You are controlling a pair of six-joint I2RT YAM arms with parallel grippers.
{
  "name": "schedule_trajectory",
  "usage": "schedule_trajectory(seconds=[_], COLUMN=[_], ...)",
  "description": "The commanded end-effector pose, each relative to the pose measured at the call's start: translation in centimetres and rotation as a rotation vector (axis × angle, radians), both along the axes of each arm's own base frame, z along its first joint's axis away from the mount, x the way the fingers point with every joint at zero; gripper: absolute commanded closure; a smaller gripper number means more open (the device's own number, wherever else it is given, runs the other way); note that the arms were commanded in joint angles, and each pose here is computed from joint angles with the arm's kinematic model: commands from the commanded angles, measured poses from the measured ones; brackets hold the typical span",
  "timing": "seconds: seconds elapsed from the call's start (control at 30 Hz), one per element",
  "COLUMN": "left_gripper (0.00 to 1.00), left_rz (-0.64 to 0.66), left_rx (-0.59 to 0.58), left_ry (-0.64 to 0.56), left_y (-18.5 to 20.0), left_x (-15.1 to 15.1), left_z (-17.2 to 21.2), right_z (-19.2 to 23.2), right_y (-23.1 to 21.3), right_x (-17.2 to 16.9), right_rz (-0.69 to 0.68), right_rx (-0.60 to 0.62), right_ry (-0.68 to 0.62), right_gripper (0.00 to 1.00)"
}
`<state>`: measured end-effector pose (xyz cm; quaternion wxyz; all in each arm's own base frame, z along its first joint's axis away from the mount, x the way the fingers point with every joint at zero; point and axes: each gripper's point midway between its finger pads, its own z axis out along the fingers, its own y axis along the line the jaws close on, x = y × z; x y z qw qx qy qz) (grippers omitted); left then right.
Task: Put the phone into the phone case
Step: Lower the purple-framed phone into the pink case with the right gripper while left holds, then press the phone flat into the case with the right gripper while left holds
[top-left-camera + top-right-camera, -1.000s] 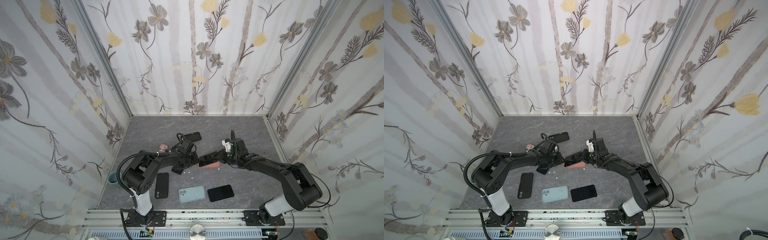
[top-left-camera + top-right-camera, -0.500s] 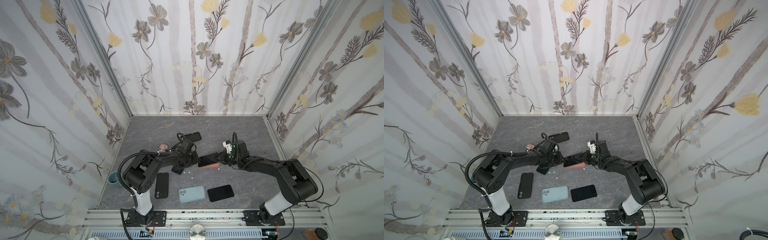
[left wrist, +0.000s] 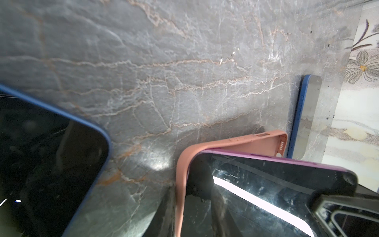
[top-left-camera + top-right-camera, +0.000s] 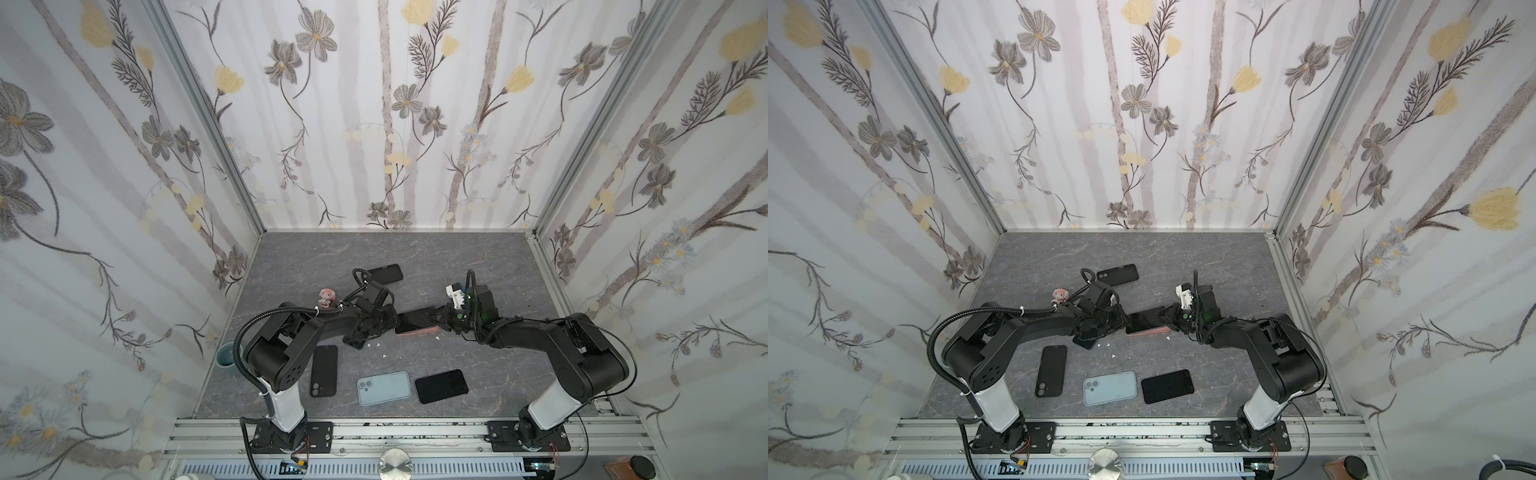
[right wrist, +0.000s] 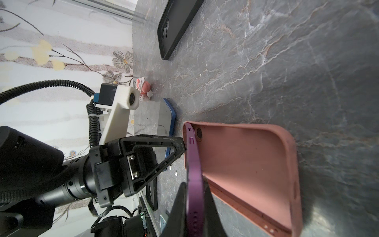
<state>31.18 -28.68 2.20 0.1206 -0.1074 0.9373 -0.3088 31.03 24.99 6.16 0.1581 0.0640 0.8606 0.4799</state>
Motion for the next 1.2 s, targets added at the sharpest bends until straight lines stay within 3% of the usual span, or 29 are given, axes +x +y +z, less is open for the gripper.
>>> schedule_trajectory(seconds=[0.0, 0.4, 0.73, 1.17], left_gripper=[0.74, 0.72, 0.71, 0.71], left_rz=[-0.102, -0.163, -0.156, -0.170], left_rx=[-0.032, 0.036, 0.059, 0.096], left_ry=[0.081, 0.057, 0.036, 0.006], left_y=[-1.6, -1.3, -0.7, 0.1], left_x=[-2.3, -2.0, -2.1, -1.9], left_z=[-0.8, -1.4, -1.3, -0.9], right_z=[-3.5, -5.0, -5.0, -4.5], right_y=[-0.7, -0.6, -1.3, -2.0], right_x=[-2.2, -2.3, -1.5, -0.4], right_rz=[0.028, 0.100, 0.056, 0.077], right_rx=[-0.087, -0.080, -0.143, -0.298], right_ry=[0.121, 0.157, 0.146, 0.113], right_gripper=[1.00, 1.00, 1.00, 0.84])
